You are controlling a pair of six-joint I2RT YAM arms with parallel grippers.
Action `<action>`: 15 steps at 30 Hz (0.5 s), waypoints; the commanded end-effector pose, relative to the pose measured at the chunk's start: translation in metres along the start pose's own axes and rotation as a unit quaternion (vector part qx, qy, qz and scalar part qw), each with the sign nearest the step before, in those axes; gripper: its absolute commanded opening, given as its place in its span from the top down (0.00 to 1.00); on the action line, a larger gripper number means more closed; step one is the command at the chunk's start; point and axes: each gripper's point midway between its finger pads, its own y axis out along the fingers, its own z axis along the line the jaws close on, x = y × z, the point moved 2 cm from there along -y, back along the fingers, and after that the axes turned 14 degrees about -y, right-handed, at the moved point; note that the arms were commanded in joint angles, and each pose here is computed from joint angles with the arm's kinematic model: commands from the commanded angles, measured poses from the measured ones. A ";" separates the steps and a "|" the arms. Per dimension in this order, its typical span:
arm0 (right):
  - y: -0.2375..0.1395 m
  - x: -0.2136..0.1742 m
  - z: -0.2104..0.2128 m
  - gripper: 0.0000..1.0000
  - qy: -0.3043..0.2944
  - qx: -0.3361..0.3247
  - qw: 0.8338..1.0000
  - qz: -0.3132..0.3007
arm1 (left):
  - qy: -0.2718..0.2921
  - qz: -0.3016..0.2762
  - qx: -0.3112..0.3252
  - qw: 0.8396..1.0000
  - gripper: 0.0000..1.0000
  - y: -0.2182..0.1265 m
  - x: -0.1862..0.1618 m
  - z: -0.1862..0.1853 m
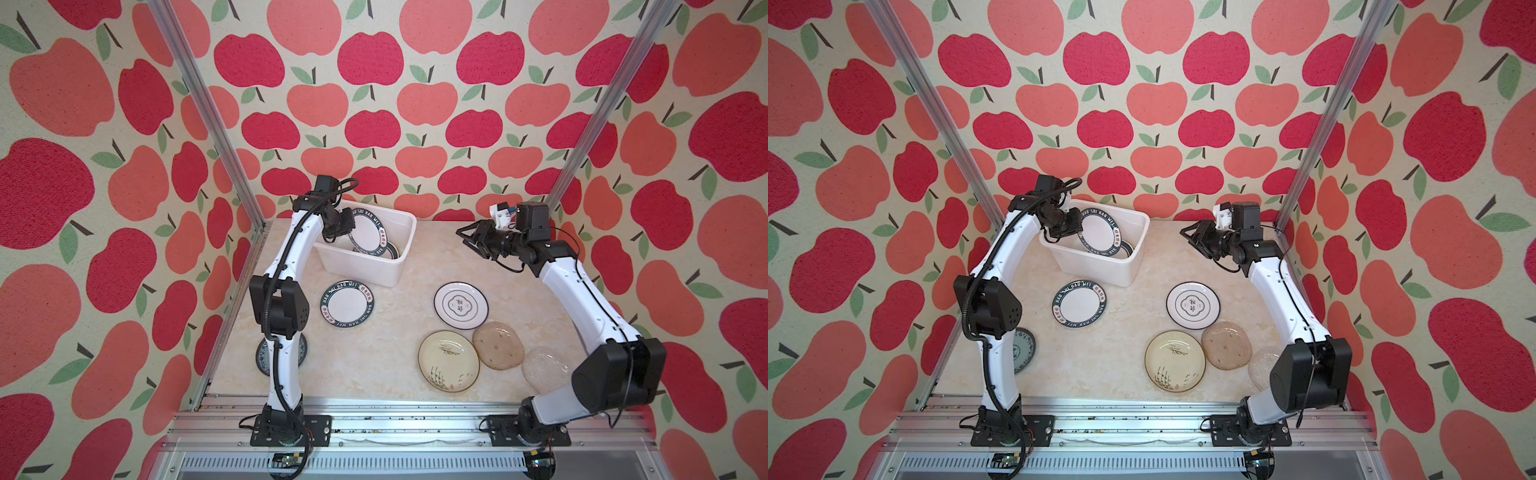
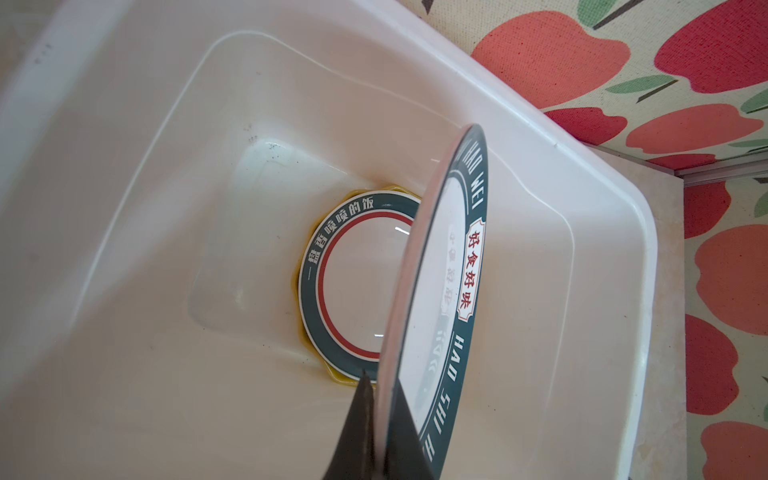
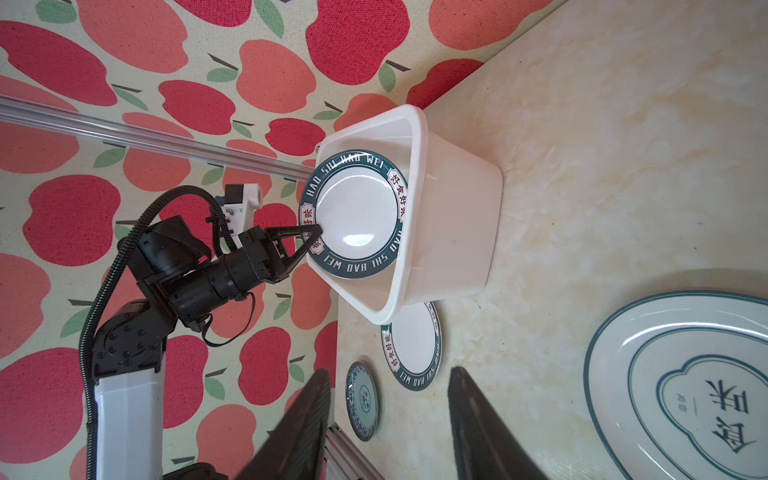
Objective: Place the plates into the plastic bin on the countertop
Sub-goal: 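Lower the HAO SHI HAO WEI plate into the bin with the left gripper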
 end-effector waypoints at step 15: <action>-0.010 -0.008 -0.001 0.51 -0.004 -0.006 1.000 -0.002 | 0.044 0.018 0.024 0.999 1.00 0.036 -0.009 -0.003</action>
